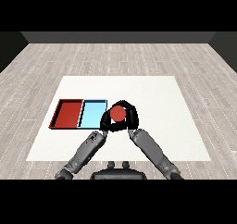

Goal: Pick the red can and put it in the red box

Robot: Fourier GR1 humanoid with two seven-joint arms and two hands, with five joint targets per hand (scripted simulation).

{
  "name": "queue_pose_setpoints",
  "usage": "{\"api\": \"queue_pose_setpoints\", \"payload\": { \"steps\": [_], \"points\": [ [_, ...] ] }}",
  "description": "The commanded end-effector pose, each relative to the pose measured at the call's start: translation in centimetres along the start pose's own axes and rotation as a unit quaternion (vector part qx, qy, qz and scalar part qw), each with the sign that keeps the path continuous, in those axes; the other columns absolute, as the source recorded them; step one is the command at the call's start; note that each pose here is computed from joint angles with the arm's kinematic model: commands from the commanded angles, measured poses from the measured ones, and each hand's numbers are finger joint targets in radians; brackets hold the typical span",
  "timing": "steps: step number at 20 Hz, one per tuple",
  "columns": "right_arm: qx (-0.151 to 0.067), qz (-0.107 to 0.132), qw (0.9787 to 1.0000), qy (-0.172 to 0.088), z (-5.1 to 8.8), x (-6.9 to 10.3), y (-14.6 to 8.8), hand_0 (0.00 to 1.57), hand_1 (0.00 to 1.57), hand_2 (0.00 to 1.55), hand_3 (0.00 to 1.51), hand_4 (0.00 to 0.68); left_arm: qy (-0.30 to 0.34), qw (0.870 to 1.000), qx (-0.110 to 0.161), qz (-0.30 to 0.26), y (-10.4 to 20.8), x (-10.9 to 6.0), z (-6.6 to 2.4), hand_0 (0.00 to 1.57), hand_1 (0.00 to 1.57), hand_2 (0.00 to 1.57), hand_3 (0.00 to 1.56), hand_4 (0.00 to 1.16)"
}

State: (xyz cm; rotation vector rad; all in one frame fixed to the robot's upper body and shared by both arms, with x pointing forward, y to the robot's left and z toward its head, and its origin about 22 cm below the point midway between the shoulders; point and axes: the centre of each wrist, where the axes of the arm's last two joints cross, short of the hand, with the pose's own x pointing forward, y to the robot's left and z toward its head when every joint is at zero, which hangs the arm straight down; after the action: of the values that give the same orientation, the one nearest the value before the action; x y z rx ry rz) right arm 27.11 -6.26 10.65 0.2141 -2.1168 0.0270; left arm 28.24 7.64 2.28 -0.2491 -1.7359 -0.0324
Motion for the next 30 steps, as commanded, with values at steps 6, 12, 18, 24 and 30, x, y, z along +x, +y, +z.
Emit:
{"api": "queue_pose_setpoints", "payload": {
  "steps": [6,12,18,24,30],
  "points": [
    [0.001,-0.001,1.0000,0.009,-0.5,0.5,0.3,1.57,1.57,1.46,1.39,0.630,-0.023,1.000,0.003,0.008,-1.4,-0.1,0.01,1.57,1.57,1.57,1.49,1.13],
    [0.036,0.049,0.9971,0.046,0.0,-0.5,-0.2,0.00,0.00,0.00,0.00,0.000,-0.017,1.000,0.009,0.002,-1.3,0.4,-0.01,1.57,1.57,1.57,1.50,1.13],
    [0.013,0.055,0.9979,0.032,1.1,-0.6,0.4,0.00,0.00,0.00,0.00,0.000,-0.021,1.000,0.016,-0.002,-0.7,0.1,-0.33,1.57,1.57,1.57,1.50,1.13],
    [-0.014,0.048,0.9983,0.031,-2.0,0.7,-2.7,0.00,0.00,0.00,0.00,0.000,-0.018,1.000,0.003,-0.003,-1.8,0.5,0.80,1.57,1.57,1.57,1.50,1.14],
    [-0.011,0.044,0.9987,0.022,-1.7,-0.4,-3.5,0.00,0.00,0.00,0.00,0.000,-0.019,1.000,0.008,-0.007,-1.1,0.2,-0.16,1.57,1.57,1.57,1.49,1.14]
  ]
}}
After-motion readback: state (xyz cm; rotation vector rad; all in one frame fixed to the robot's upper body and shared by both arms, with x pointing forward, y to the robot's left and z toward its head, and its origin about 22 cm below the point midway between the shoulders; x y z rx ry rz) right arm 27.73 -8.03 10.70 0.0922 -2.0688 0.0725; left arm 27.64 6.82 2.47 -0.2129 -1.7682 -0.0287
